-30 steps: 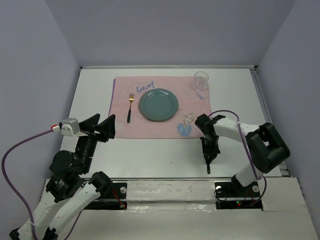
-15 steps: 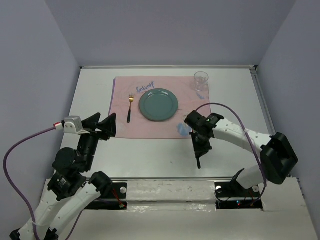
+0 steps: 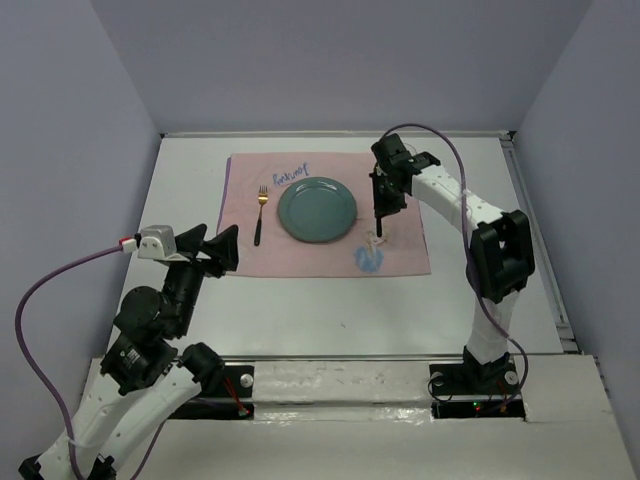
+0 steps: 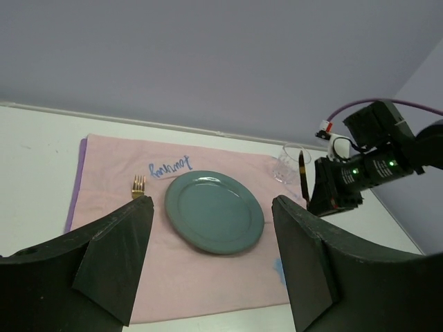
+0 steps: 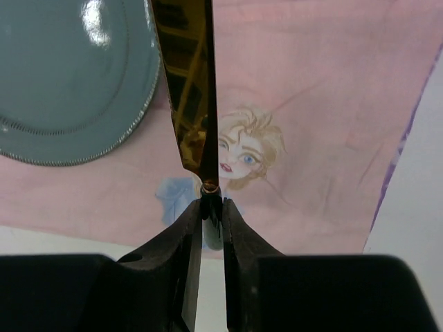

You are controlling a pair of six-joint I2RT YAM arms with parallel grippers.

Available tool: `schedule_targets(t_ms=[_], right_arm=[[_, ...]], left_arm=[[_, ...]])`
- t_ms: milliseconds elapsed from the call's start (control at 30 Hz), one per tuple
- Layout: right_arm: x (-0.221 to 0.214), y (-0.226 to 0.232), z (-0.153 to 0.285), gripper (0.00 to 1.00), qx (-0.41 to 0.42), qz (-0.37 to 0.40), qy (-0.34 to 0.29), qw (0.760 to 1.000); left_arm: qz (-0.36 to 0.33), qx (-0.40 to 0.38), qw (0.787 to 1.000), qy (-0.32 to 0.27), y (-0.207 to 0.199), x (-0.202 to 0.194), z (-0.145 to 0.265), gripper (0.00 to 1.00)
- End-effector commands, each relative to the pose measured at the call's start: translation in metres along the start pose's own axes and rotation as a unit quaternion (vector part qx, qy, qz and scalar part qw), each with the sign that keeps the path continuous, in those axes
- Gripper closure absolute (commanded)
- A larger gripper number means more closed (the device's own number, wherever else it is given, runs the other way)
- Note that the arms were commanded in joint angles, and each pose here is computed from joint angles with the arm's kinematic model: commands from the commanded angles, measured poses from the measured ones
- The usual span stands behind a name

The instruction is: Set the dinner table for one person

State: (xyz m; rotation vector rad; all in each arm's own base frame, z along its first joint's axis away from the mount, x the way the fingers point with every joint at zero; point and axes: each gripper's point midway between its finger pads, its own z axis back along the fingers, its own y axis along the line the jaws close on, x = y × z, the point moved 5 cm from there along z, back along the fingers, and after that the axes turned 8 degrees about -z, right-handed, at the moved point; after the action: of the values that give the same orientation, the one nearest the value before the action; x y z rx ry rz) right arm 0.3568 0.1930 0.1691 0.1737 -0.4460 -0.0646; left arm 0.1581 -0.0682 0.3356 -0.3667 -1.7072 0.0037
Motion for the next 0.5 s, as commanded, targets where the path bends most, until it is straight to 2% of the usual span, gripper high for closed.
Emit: schedule_targets(t_ms=[0,467], right_arm=[[0.039,0.014,-0.023,1.00,0.051,0.023,-0.015,0.998],[0.041,0.000,-0.075,1.00,0.059,0.004,0.036,0.998]], left_arm=[[-0.006,0.004,1.000,-0.013,-0.001,0.004,-0.006,0.20],[-0.014,0.004,1.000,-0.002,-0.002,-0.002,-0.012,0.20]])
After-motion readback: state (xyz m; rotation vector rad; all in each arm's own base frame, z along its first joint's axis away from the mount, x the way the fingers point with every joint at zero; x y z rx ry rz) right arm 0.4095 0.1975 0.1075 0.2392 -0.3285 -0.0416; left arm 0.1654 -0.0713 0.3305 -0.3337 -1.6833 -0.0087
